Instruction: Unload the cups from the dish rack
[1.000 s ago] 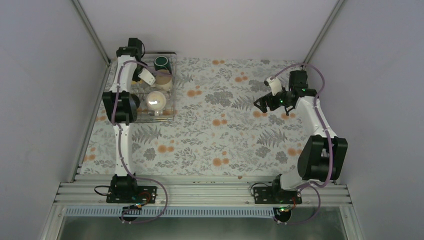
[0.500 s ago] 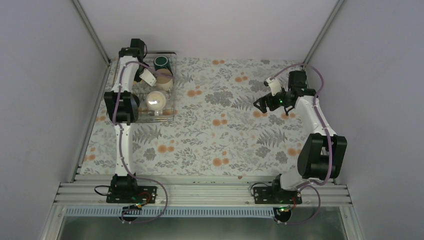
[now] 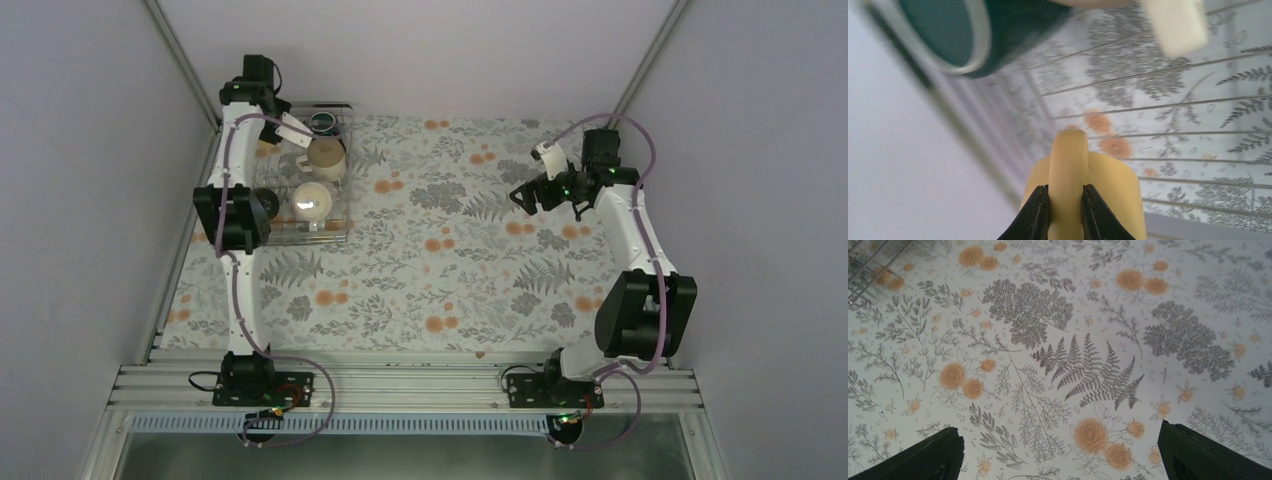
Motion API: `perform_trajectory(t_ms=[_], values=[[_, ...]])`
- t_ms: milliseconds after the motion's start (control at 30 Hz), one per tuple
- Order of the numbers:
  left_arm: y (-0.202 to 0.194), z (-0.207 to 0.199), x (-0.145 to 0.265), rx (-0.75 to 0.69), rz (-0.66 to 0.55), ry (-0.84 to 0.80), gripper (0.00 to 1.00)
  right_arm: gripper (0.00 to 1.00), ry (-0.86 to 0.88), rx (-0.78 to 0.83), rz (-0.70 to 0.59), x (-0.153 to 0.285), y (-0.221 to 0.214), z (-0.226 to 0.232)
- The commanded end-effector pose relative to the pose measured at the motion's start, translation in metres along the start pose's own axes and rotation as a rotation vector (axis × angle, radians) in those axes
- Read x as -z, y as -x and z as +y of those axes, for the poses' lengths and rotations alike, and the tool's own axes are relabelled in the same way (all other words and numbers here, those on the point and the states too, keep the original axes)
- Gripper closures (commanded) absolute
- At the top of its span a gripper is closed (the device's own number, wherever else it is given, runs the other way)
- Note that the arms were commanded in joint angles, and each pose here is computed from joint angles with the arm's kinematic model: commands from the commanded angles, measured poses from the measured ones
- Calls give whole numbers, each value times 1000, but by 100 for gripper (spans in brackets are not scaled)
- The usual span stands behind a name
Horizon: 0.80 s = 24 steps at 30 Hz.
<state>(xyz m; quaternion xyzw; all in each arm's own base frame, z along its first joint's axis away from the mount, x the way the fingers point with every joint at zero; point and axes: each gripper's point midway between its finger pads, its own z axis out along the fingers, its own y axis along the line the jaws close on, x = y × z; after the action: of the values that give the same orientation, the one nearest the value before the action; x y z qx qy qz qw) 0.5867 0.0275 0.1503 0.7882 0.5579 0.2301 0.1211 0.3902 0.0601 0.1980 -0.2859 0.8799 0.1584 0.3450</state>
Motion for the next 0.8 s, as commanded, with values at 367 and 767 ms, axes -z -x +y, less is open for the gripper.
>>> perform_trajectory(t_ms=[367, 767], values=[[127, 103, 224, 297, -504, 467, 97, 0, 32, 63, -139, 29, 68, 10], [275, 117, 329, 275, -1053, 515, 97, 0, 383, 113, -291, 37, 109, 72]])
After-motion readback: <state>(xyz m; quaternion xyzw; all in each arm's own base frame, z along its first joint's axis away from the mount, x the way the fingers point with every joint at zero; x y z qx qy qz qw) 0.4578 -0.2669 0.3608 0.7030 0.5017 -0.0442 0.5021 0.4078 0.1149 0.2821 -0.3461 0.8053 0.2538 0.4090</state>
